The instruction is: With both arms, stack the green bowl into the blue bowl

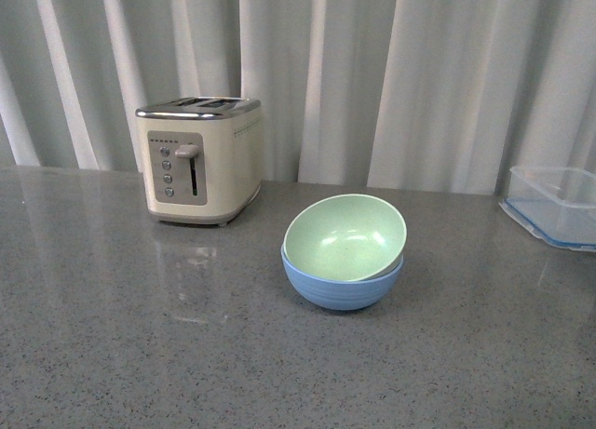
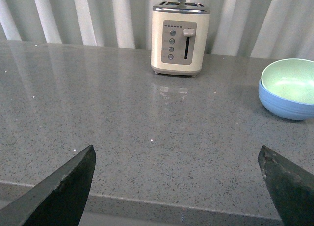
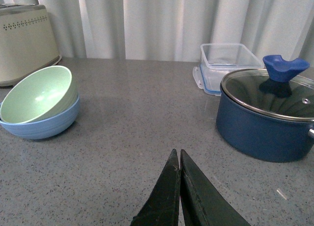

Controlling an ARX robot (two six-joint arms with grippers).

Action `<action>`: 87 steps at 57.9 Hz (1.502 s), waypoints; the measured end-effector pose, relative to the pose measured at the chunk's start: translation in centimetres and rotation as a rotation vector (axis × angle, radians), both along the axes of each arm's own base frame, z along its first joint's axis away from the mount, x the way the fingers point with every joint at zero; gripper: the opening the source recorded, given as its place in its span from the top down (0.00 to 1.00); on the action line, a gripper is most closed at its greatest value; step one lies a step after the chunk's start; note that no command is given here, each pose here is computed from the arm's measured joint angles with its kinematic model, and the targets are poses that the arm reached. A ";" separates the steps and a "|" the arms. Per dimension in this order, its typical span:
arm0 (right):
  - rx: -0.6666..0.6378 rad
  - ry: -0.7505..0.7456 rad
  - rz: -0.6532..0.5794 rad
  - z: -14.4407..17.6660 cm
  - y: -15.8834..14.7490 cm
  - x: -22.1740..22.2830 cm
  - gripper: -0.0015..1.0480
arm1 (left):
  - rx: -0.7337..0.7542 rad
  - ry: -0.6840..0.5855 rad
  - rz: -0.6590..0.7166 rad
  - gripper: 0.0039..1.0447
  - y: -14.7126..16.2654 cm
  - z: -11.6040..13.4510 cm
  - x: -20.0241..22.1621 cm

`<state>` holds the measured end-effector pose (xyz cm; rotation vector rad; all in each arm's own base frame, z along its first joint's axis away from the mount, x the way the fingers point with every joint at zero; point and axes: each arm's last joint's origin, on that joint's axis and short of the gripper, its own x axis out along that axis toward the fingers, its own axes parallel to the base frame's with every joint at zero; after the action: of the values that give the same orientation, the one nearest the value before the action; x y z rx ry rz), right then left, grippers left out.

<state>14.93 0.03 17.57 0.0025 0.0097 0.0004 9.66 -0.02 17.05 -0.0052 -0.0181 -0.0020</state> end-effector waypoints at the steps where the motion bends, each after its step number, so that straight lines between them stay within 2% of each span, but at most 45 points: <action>1: 0.000 0.000 0.000 0.0 0.0 -0.1 0.99 | 0.000 0.000 0.000 0.06 0.0 0.0 0.0; 13: 0.000 0.003 0.000 -1.3 0.0 -1.2 0.99 | 0.000 0.000 0.000 0.06 0.0 0.0 0.0; 75: 0.000 -0.018 0.000 -0.8 0.0 -4.2 0.99 | 0.000 0.000 0.000 0.06 0.0 0.0 0.0; 80: 0.000 0.017 0.002 -1.3 0.0 -4.9 0.99 | 0.000 0.000 0.001 0.06 0.0 0.0 0.0; 87: 0.000 -0.015 0.003 -1.0 0.0 -5.2 0.99 | 0.000 0.000 0.000 0.06 0.0 0.0 0.0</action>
<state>9.76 0.03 16.54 0.0025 -0.0051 0.0034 9.66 -0.02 17.05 -0.0048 -0.0181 -0.0016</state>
